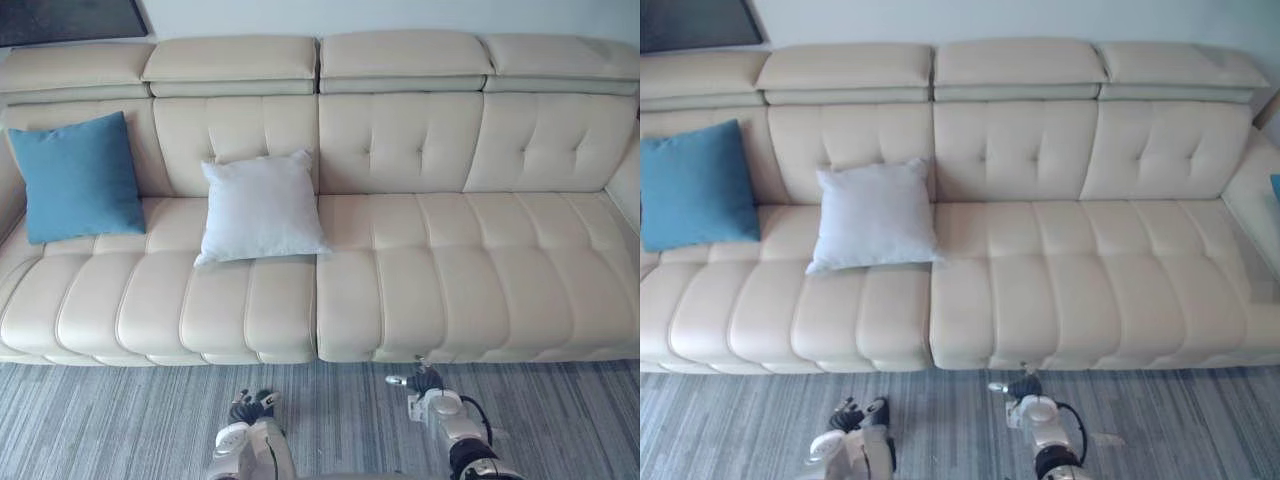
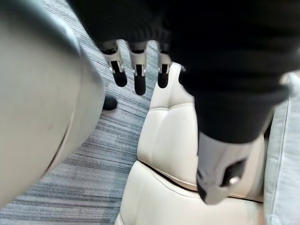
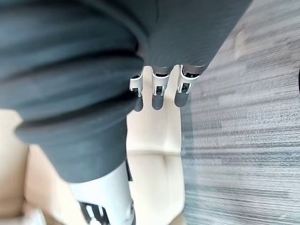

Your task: Pick up cushions and gather them together orderly.

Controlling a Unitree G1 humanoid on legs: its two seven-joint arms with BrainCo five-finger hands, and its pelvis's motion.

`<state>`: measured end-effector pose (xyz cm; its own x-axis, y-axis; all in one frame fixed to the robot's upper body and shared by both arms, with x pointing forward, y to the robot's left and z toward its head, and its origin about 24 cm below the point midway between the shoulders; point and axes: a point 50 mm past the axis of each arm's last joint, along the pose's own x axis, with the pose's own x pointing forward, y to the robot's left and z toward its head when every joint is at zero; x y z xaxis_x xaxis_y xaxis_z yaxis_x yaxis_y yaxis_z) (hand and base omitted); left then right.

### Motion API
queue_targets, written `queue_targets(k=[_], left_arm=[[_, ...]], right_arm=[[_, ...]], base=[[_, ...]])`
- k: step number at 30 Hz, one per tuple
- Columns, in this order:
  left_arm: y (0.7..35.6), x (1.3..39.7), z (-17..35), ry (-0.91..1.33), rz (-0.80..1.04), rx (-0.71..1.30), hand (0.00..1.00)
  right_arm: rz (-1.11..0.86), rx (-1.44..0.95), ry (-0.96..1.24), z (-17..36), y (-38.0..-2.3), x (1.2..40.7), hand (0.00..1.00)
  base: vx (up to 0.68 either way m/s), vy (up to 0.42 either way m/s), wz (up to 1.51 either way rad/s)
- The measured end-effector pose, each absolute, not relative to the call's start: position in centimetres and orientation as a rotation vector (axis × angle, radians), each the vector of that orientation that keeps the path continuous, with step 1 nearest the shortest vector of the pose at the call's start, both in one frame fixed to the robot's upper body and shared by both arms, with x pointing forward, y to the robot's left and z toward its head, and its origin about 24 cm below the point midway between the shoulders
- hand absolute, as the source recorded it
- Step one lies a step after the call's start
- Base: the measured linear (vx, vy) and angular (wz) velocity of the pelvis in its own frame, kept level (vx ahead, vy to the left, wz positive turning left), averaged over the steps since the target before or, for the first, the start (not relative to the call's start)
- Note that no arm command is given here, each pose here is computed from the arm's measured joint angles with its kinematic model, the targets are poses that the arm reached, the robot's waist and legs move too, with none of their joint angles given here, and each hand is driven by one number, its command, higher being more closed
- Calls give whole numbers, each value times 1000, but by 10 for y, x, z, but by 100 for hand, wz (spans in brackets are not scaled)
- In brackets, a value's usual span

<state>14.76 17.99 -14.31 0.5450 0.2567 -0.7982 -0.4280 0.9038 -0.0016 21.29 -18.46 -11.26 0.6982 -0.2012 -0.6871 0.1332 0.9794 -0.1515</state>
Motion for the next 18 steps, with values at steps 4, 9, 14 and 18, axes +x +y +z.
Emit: queue_targets(k=[4, 9, 14, 18], left_arm=[[179, 144, -147, 938, 405, -208, 0], [184, 142, -147, 943, 408, -188, 0], [189, 132, -152, 986, 414, -171, 0], [192, 118, -156, 1021, 426, -158, 0]], right_arm=[[-238, -79, 949, -138, -194, 170, 0], [-260, -51, 1012, -147, -192, 153, 0], [-267, -53, 1019, -148, -194, 150, 0], [-238, -59, 983, -142, -189, 167, 0]], base=[[-112, 76, -60], [-117, 94, -54], [-66, 30, -64], [-7, 12, -147]])
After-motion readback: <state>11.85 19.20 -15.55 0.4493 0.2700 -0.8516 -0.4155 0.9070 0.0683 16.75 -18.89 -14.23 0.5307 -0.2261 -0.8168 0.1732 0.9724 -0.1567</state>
